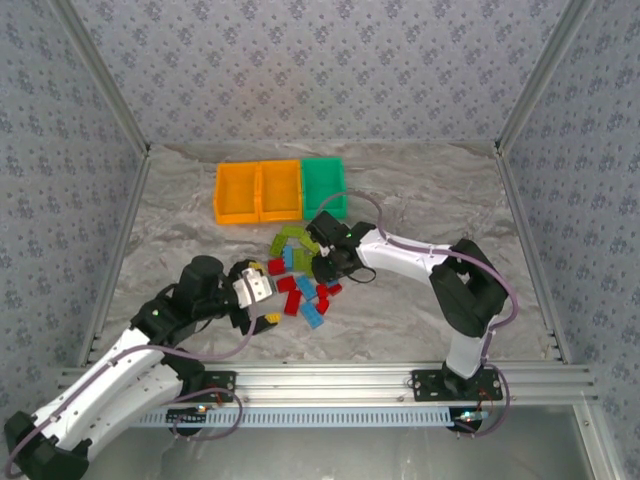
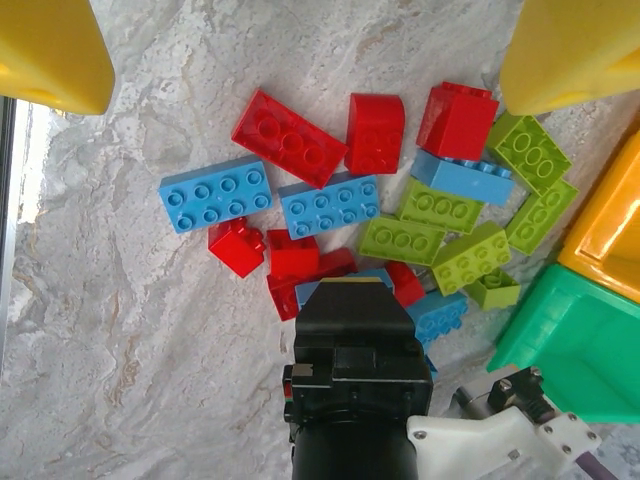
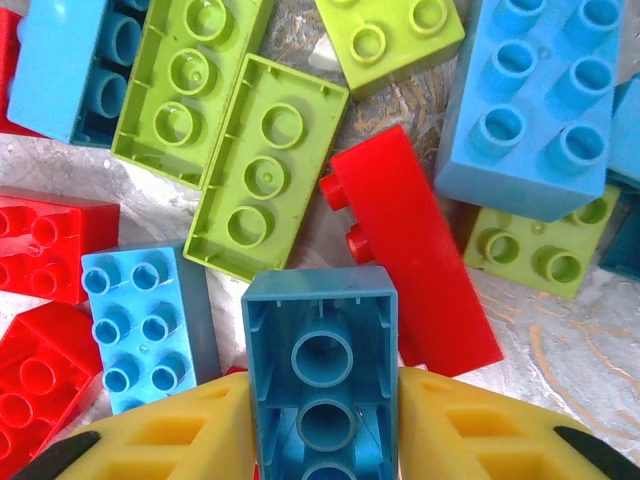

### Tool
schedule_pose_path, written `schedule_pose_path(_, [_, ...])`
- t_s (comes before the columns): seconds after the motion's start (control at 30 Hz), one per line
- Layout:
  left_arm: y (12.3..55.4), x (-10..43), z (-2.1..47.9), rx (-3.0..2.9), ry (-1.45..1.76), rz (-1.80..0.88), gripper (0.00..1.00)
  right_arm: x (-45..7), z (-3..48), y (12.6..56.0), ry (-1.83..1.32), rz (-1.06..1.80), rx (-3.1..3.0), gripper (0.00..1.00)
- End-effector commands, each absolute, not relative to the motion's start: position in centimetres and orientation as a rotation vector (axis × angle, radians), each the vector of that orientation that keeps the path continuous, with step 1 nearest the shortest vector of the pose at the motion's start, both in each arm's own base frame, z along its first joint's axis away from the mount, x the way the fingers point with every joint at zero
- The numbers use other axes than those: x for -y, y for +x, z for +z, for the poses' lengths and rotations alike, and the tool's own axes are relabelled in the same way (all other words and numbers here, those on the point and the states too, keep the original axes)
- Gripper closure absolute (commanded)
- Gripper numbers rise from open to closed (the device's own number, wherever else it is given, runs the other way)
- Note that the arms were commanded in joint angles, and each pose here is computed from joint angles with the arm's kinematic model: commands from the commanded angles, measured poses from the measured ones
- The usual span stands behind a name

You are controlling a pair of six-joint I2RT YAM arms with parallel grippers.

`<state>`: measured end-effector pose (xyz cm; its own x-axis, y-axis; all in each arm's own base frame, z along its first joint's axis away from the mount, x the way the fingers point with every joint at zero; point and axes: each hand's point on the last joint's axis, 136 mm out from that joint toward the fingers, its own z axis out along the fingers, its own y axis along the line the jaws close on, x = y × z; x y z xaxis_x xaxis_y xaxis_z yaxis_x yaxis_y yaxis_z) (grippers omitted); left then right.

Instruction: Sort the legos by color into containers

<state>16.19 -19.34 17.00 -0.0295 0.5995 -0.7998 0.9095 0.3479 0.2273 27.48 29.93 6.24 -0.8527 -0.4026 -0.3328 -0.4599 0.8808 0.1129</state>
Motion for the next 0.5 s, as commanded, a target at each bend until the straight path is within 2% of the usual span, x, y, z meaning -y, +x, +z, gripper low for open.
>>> schedule_pose_path(0.0, [16.4,19.2,17.4,-1.712,1.316,-0.431,0.01,-29.0,7.4,27.4,-0.684,0.172,-2.742,0.65])
schedule_pose_path(0.1, [16.5,19.1,17.5,-1.710,1.306,-0.426,0.01,-29.0,8.9,27.7,-0.674,0.165,-2.719,0.68])
schedule_pose_path(0.27, [17.2,19.0,18.0,-1.712,1.258,-0.403,0.01,-29.2,14.7,29.4,-0.578,0.215,-2.593,0.70])
schedule_pose_path(0.47, [20.0,18.1,19.7,-1.742,1.032,-0.345,0.01,-28.4,20.2,37.5,-0.359,0.194,-2.431,0.70])
